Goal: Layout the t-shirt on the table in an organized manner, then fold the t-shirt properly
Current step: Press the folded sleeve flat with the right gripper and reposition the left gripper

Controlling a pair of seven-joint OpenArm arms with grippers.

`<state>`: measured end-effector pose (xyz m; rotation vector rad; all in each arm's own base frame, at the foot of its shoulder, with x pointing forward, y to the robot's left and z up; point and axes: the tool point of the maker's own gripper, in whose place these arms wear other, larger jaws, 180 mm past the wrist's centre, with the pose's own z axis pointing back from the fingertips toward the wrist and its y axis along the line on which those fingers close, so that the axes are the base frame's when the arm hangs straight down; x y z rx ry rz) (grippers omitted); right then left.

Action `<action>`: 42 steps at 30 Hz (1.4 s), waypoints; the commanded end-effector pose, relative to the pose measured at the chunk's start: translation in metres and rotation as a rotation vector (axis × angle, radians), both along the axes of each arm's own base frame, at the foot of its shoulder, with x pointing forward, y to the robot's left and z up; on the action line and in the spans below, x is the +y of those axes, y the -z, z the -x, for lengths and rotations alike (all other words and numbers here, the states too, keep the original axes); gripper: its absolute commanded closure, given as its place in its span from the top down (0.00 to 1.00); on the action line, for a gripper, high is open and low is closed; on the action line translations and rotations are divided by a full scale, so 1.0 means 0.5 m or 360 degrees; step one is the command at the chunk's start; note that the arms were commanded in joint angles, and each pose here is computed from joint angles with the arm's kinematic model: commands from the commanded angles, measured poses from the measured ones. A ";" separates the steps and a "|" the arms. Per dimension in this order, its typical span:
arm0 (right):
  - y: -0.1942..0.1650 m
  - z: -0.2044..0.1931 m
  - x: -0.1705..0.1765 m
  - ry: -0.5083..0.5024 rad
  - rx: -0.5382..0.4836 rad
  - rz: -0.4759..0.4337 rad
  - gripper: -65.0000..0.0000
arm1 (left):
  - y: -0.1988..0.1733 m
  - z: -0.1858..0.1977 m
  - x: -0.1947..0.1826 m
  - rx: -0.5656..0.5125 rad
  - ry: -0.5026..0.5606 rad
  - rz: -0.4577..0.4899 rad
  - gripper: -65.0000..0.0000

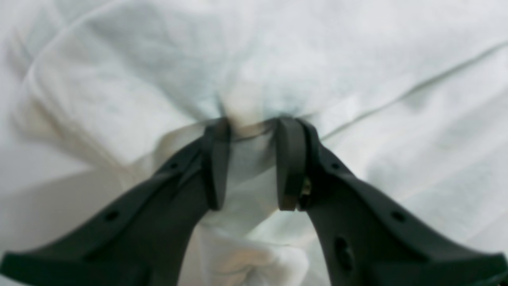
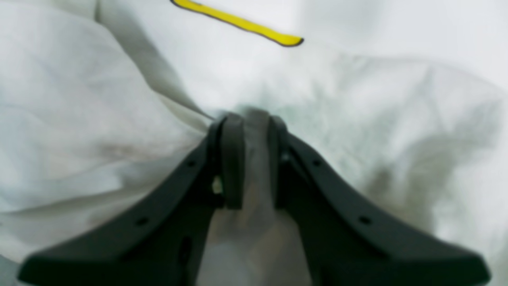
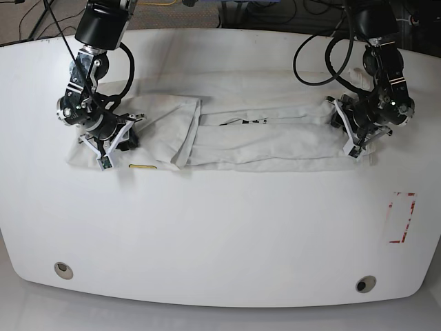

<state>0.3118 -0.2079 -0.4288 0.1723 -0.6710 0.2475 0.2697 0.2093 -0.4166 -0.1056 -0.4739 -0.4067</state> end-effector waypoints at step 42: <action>-0.147 -0.017 0.085 -0.0025 0.0011 0.0199 0.16 | -0.094 -0.020 0.009 -0.0161 0.0060 -0.0158 0.28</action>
